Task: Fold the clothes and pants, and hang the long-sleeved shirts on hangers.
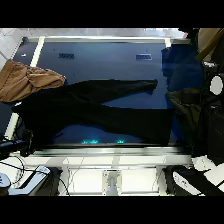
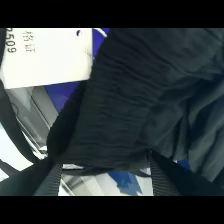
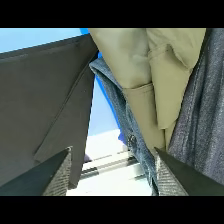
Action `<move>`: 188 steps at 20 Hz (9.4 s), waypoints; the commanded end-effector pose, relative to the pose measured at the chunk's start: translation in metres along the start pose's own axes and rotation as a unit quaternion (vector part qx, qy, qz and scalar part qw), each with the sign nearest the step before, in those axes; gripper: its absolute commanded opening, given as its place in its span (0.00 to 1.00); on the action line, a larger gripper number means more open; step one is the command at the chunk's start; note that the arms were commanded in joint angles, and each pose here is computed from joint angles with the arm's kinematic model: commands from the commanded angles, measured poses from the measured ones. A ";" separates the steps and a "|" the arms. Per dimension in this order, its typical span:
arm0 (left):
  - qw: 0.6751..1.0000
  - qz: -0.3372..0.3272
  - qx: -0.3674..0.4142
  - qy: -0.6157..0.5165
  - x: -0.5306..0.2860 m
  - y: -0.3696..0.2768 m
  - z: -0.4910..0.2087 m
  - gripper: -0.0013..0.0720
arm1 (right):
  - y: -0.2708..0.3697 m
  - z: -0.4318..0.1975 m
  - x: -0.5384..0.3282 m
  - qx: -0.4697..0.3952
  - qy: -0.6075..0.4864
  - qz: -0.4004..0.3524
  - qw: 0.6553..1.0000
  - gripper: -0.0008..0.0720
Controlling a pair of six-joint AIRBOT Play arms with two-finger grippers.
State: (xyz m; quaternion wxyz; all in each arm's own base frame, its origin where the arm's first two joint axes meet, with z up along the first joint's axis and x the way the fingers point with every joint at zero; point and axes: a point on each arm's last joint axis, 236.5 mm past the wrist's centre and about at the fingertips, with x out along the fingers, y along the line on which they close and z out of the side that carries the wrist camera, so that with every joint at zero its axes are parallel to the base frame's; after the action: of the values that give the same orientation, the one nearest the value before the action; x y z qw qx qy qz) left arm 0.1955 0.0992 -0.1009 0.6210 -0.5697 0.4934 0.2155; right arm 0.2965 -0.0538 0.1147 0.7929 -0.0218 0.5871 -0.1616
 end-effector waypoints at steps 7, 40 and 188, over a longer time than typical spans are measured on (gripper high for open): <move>0.994 -0.006 0.005 -0.108 -0.010 -0.005 0.053 0.05 | 0.009 -0.005 -0.001 0.000 0.010 0.019 1.000 0.77; 0.968 0.010 0.088 -0.236 -0.133 -0.044 0.119 0.05 | 0.165 -0.160 0.136 -0.393 0.125 0.107 0.905 0.63; 0.967 0.003 -0.020 -0.256 -0.132 -0.012 0.158 0.05 | 0.024 0.002 -0.056 -0.046 -0.034 0.227 0.972 0.53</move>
State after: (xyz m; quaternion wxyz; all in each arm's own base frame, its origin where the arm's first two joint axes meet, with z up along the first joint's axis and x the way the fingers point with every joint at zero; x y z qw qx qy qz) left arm 0.2069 0.2752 -0.0310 0.6852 -0.5352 0.3334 0.3645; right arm 0.3170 -0.0164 0.1601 0.8222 0.0751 0.5604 0.0659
